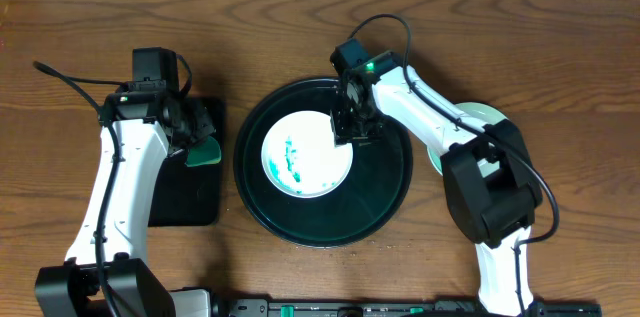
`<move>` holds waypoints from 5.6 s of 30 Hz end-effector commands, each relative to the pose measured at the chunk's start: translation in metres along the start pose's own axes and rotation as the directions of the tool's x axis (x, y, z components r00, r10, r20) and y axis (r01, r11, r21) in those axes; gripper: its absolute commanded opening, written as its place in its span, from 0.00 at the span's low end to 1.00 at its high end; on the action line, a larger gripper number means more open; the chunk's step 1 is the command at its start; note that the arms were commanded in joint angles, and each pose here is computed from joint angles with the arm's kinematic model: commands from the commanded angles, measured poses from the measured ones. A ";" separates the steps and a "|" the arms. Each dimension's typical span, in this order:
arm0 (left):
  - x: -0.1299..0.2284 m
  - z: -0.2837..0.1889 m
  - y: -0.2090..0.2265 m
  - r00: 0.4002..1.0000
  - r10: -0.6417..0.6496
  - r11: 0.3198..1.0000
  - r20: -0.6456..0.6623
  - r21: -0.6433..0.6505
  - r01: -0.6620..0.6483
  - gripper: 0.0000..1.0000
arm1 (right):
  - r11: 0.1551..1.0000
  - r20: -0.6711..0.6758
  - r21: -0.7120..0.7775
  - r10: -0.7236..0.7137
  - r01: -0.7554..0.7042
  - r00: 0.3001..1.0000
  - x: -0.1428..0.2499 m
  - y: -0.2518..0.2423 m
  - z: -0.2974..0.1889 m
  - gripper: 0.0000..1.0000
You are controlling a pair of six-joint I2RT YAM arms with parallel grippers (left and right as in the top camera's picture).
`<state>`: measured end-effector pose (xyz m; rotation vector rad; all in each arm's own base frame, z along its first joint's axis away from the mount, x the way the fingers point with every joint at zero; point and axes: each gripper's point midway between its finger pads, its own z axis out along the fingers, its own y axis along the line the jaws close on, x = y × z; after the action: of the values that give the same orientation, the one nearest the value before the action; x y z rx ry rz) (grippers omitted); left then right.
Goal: Clean dirty plates on tray and stack at the side
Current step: 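Bring the sponge in the left gripper onto the held plate, then scrub the last white plate with the sponge in the left gripper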
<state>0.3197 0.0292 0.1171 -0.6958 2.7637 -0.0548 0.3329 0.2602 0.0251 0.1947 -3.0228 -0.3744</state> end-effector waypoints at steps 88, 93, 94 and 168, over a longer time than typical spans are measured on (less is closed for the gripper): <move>0.081 0.106 -0.148 0.811 0.572 0.804 -0.119 0.274 -0.527 0.07 | 0.997 -0.070 0.052 0.057 -0.054 0.996 0.003 -0.017 0.036 0.01; 0.028 0.114 -0.096 0.902 0.431 0.895 -0.030 -0.115 -0.432 0.07 | 0.997 -0.070 0.052 0.057 -0.054 0.996 0.003 -0.017 0.036 0.01; 0.026 0.113 -0.091 0.900 0.434 0.888 -0.029 -0.151 -0.434 0.07 | 0.997 -0.070 0.052 0.057 -0.054 0.996 0.003 -0.017 0.036 0.01; 0.028 0.087 -0.090 0.945 0.312 0.938 -0.100 -0.127 -0.323 0.07 | 0.998 -0.066 0.050 0.048 -0.045 0.997 0.002 -0.017 0.036 0.01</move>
<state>0.3534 -0.1043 0.0217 -0.0921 2.9970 -0.1164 0.3316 0.2655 0.0046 0.1444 -2.9703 -0.3960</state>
